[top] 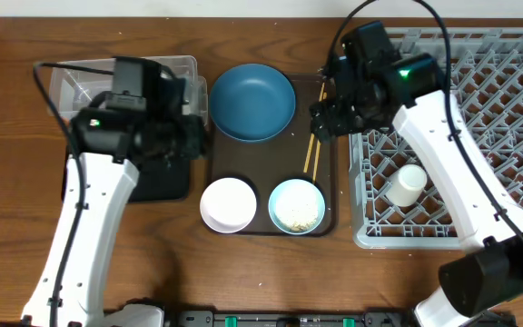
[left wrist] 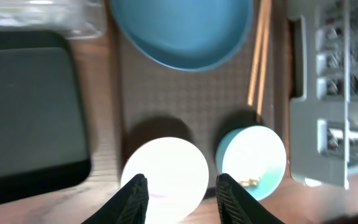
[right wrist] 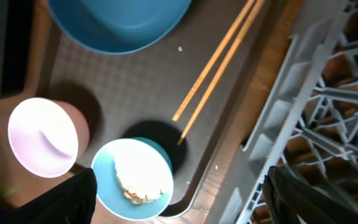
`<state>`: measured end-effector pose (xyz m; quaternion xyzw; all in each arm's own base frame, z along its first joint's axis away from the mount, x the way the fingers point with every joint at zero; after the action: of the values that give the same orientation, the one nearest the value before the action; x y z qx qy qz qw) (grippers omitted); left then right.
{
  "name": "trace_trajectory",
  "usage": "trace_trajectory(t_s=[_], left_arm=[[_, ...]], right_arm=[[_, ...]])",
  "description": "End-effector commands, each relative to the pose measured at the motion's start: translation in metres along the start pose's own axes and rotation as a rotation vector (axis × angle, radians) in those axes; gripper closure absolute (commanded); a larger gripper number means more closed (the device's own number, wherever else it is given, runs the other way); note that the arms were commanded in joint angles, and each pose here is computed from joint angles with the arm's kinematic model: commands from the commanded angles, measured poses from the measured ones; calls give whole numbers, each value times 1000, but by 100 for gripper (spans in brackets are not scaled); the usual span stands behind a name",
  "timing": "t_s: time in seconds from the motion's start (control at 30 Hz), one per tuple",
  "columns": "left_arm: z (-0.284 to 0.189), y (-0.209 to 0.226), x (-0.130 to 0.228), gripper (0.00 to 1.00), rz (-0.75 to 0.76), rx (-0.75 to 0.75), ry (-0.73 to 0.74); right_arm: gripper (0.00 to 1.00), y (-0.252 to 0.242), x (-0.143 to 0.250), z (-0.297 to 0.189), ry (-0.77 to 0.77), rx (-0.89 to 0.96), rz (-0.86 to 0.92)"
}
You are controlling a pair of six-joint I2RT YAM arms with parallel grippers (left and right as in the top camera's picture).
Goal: Sort waste into correct bins and load items into the dishwasher rack
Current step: 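Move the right gripper to the pink bowl and grasp it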
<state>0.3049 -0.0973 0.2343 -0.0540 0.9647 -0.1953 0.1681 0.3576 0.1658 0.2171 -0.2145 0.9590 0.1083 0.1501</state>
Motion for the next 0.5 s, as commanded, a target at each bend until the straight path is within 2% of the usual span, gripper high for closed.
trace_trajectory(t_s=[0.0, 0.2, 0.33, 0.47], left_arm=[[10, -11, 15, 61, 63, -1, 49], [12, -13, 25, 61, 23, -27, 80], [18, -10, 31, 61, 4, -37, 99], [27, 1, 34, 61, -83, -86, 100]], right_arm=[[16, -8, -2, 0, -12, -19, 38], [16, 13, -15, 5, -59, -44, -14], [16, 10, -22, 5, -90, -23, 20], [17, 12, -22, 5, -90, -45, 29]])
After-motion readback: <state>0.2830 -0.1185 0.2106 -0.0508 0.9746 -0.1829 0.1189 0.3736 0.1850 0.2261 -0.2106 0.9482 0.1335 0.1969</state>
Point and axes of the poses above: each gripper's point midway between its finger pads, its own z axis out along the fingers, its own y axis along the line the jaws close on, x = y × z, the point moved 2 cm from there along -z, back along the fingers, and after that the axes turned 9 degrees about -z, right-handed, at the moved point
